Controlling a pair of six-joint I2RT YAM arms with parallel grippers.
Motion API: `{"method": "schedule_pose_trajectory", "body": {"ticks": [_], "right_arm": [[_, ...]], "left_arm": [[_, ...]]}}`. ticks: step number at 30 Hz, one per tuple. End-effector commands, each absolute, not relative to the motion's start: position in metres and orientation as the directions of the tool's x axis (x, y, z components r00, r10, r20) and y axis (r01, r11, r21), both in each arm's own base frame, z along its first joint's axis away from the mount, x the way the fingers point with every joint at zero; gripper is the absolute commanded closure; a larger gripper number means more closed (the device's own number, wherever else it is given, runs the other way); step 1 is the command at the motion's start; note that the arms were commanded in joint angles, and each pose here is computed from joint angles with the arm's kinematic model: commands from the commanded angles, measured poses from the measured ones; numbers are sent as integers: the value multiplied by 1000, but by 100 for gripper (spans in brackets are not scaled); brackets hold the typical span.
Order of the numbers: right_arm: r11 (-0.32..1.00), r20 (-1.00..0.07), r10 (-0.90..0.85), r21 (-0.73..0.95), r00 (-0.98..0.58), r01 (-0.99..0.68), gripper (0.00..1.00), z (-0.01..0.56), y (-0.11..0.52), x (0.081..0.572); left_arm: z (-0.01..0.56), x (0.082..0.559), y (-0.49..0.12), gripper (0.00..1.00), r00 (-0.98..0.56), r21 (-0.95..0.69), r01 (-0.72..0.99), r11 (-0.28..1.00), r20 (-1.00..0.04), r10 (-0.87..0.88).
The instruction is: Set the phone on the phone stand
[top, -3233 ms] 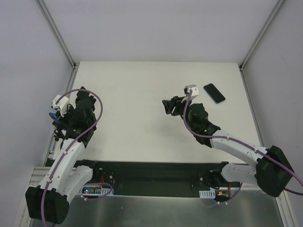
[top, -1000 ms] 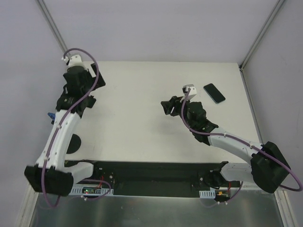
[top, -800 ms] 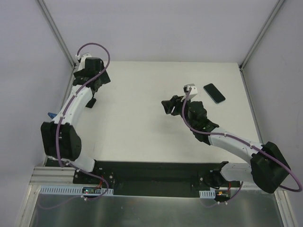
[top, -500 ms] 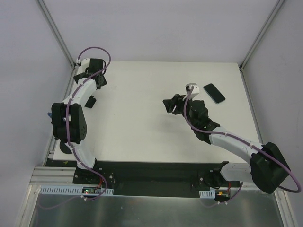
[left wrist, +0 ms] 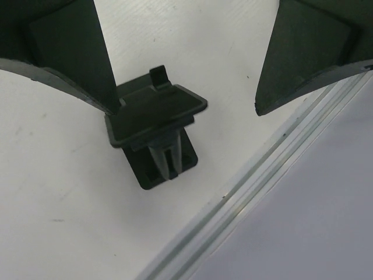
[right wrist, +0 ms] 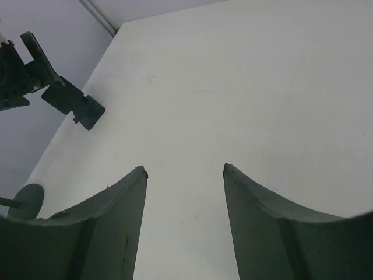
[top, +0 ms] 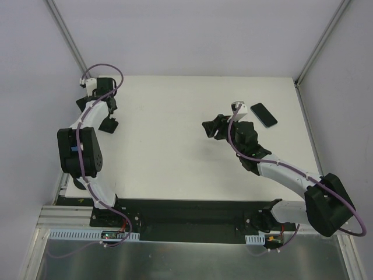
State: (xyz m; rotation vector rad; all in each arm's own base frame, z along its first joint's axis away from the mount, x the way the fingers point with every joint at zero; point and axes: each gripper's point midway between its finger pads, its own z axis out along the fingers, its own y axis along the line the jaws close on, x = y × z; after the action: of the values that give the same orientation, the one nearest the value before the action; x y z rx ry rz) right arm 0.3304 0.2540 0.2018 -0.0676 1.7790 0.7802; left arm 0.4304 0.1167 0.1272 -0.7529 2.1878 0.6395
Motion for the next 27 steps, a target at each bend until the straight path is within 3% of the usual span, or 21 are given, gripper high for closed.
{"method": "schedule_pose_trajectory", "body": {"ticks": [1,12,15,23,26,27], "right_arm": [[737,-868,386,494,-312,-462,43,232,262,336],[734,-867,386,495,-315,-464,43,233,263,337],[732,-867,384,495,-318,-467,43,232,264,337],[727,-865,375,497,-332,-473,43,230,268,338],[724,-864,375,499,-335,-477,43,230,270,338],[725,-866,371,496,-336,-479,43,230,270,338]], "left_arm": [[133,432,127,1,-468,117,-771,626,-770,-433],[115,451,129,1,-431,64,-812,580,-735,-523],[112,455,129,14,-426,60,-816,574,-735,-528],[112,439,126,69,-340,-6,-862,507,-734,-587],[115,439,113,82,-327,-52,-855,516,-719,-613],[118,439,110,95,-326,-60,-850,523,-720,-612]]}}
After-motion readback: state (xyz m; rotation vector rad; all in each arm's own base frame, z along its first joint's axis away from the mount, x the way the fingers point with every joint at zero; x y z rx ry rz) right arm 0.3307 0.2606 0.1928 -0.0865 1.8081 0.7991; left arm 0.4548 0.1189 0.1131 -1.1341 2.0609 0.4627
